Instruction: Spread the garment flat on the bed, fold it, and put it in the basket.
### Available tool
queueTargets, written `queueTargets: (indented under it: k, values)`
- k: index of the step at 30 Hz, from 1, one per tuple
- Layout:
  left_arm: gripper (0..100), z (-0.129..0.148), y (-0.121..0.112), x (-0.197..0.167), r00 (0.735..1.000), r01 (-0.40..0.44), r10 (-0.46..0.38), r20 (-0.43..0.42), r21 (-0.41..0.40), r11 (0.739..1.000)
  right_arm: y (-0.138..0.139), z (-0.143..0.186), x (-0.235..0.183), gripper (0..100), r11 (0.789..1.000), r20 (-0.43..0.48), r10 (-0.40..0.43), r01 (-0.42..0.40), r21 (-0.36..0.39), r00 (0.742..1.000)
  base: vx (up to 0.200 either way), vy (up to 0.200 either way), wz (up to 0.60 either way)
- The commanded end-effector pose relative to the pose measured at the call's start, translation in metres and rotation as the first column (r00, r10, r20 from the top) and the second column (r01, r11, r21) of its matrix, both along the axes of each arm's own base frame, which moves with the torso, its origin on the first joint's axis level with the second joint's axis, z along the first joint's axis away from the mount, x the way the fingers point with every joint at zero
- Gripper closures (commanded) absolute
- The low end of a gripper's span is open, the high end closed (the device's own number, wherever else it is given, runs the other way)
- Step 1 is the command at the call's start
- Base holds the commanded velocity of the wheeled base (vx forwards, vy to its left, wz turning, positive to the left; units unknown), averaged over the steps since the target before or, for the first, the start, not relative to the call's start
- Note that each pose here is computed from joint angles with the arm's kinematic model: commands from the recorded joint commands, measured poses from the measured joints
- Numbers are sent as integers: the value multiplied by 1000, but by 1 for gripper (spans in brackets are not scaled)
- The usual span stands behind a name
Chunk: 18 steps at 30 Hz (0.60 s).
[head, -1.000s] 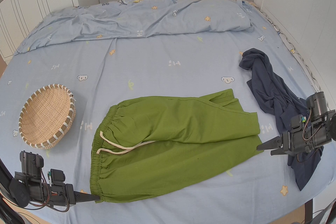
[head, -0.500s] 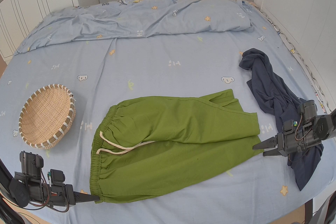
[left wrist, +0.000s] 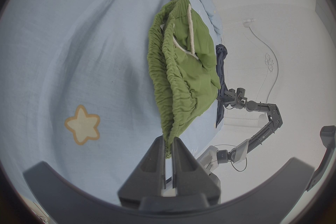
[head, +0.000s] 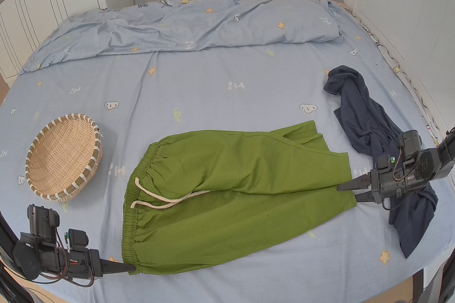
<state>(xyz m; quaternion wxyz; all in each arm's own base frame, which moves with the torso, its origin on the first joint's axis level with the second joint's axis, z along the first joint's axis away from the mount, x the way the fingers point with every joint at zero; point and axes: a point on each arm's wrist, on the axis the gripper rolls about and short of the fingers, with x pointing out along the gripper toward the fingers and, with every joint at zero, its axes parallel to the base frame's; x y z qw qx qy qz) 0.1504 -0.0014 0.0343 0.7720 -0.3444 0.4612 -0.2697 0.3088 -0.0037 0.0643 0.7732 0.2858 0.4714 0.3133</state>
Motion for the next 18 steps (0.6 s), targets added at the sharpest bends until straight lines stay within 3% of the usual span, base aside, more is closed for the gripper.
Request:
queueTargets:
  k: [1,6,7,18]
  values:
    - [100,-2,-1,-4,1000,1,-1,-15,-2,1000,-4,-10,4,0,1000,-31,-6,6,12,1000,0,0,0]
    - [100,-2,-1,-4,1000,1,-1,-16,-2,1000,-9,-12,3,0,998,-38,6,-3,70,999,0,0,0]
    - [100,-2,0,-3,1000,1,-1,-15,-2,1000,-10,-12,2,100,997,-37,7,-4,78,999,0,0,0]
    - [100,-3,2,-1,1000,-17,17,-26,-4,1000,-17,-14,0,100,996,-40,-13,16,82,999,0,0,0]
